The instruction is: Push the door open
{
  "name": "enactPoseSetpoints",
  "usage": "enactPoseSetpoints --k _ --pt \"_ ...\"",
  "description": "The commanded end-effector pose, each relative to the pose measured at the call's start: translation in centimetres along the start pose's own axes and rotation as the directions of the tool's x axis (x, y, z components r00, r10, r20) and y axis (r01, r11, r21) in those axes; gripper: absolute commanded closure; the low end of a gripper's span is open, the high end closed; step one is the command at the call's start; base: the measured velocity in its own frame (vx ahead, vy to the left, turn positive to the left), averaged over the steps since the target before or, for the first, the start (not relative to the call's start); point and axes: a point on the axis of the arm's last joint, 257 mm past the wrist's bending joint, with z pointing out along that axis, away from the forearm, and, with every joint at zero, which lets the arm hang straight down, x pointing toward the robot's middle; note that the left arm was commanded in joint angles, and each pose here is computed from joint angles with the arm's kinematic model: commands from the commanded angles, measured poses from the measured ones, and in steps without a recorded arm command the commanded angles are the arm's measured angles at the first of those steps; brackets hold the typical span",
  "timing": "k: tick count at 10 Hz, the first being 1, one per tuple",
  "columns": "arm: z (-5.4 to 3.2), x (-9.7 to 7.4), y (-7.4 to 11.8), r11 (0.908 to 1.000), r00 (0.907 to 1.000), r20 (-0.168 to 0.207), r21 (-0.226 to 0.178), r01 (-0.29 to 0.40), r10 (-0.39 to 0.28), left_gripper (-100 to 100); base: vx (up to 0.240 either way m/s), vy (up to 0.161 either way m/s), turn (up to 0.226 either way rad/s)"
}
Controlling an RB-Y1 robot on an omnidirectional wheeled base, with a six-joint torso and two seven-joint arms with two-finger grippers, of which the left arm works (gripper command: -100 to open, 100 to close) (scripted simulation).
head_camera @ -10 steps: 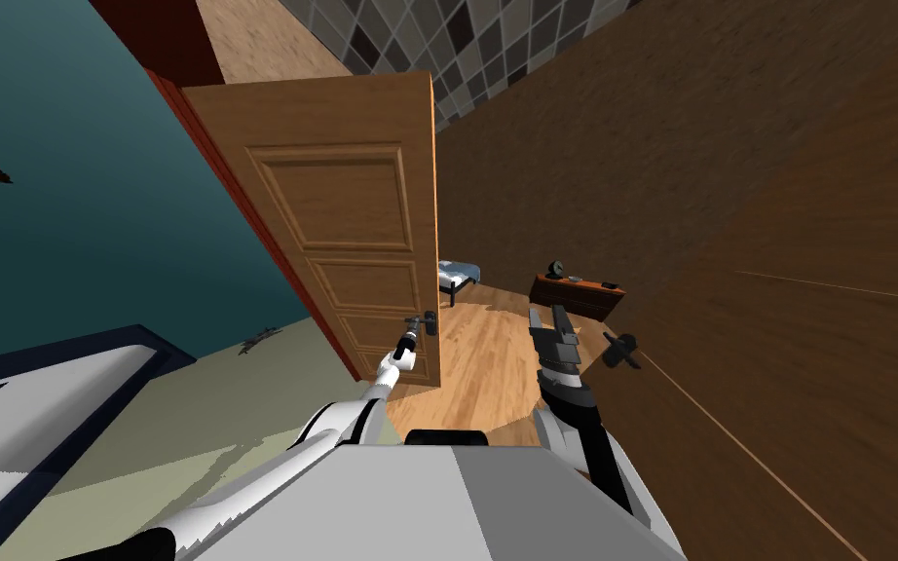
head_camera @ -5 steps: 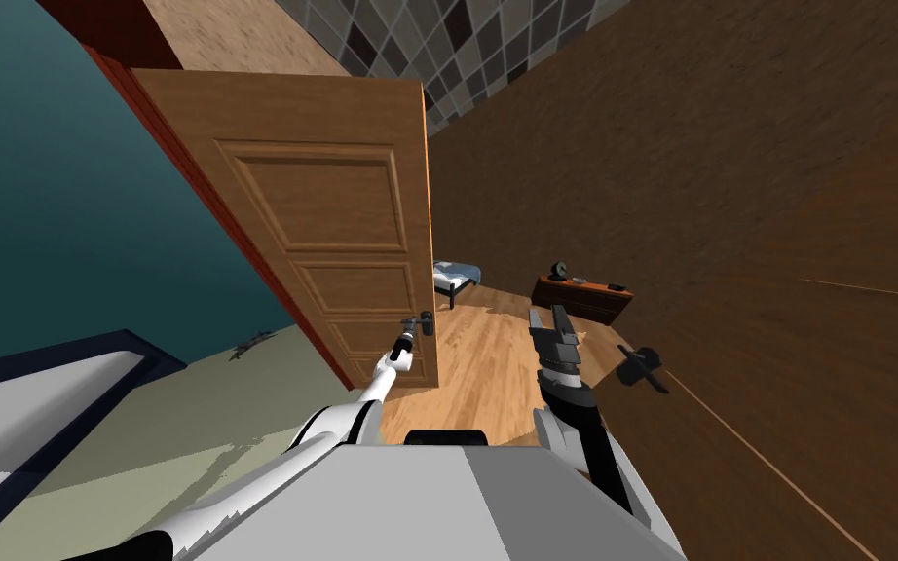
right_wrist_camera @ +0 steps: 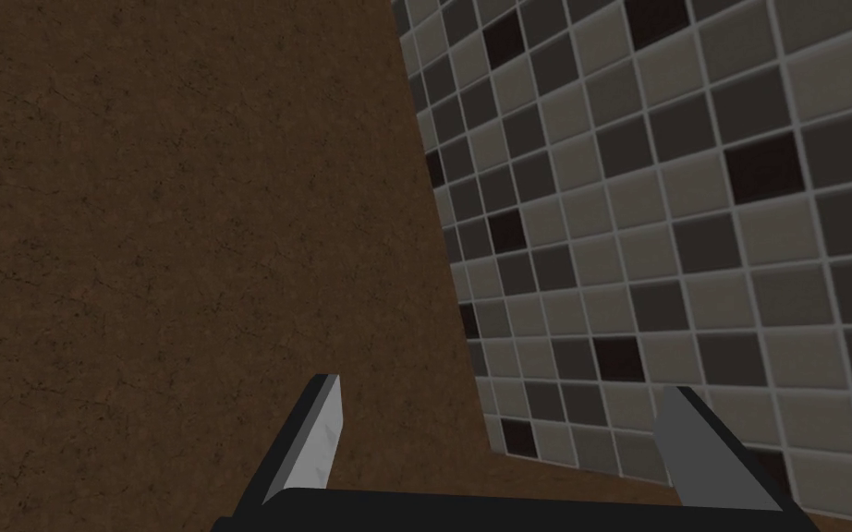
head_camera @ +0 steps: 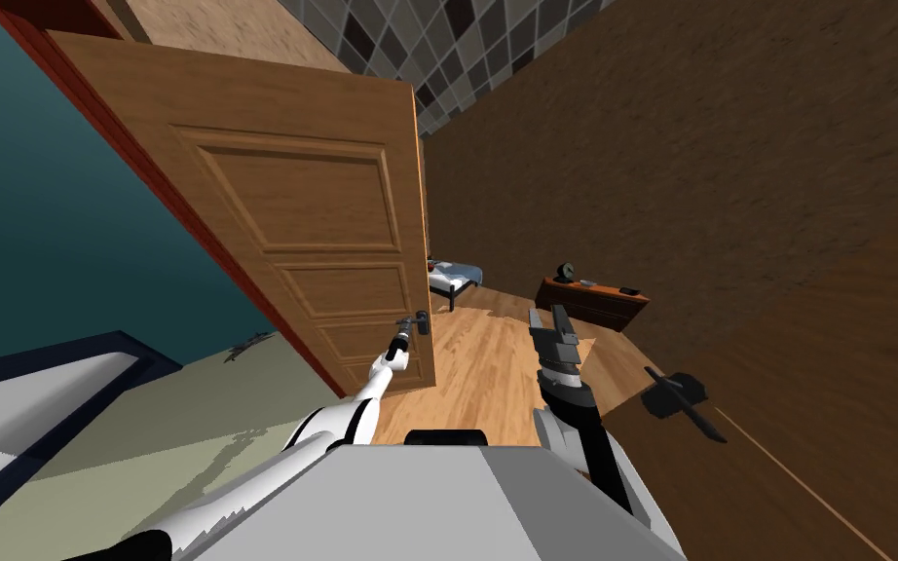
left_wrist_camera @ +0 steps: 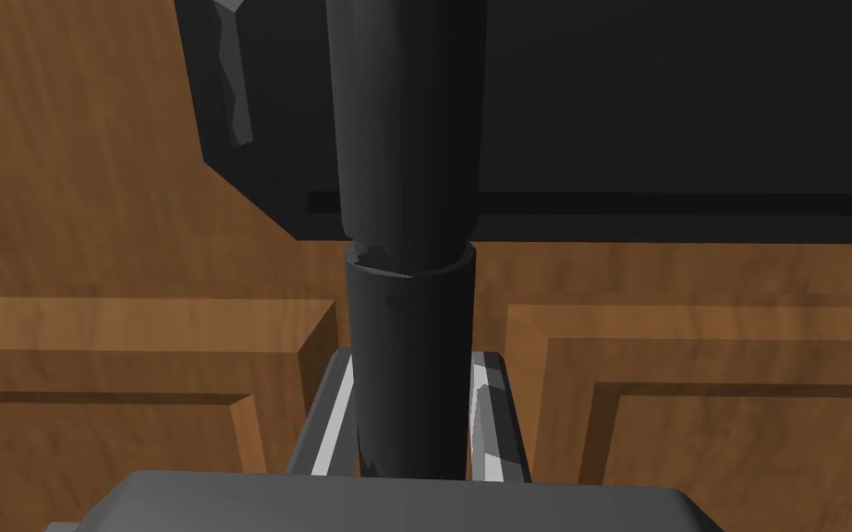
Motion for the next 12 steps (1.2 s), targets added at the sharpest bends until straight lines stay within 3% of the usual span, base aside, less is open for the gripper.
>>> enactPoseSetpoints --k 1,3,4,6,7,9,12 --pt "0.17 -2.4 -0.6 0.9999 0.9993 0.036 0.013 -0.007 0.006 100 0.186 -0.133 0.079" --pt "0.17 -2.4 -0.6 0.9999 0.9993 0.036 0.013 -0.007 0.006 100 0.097 -0.05 0.027" --pt "0.05 -4.2 -0.6 0.9999 0.9977 0.068 0.013 -0.006 0.005 100 0.139 -0.068 0.036" --pt "0.01 -4.7 -0.6 0.9999 0.9971 0.076 0.013 -0.006 0.005 100 0.144 -0.107 0.066" --pt "-0.13 -6.0 -0.5 0.9999 0.995 0.1 0.013 -0.005 0.003 100 0.124 -0.105 0.081" --pt "-0.19 -6.5 -0.5 0.9999 0.9942 0.108 0.013 -0.004 0.003 100 0.13 -0.088 0.052" --pt "-0.54 -9.0 -0.5 0.9999 0.9883 0.153 0.013 0.0 -0.002 100 0.142 -0.097 0.062"
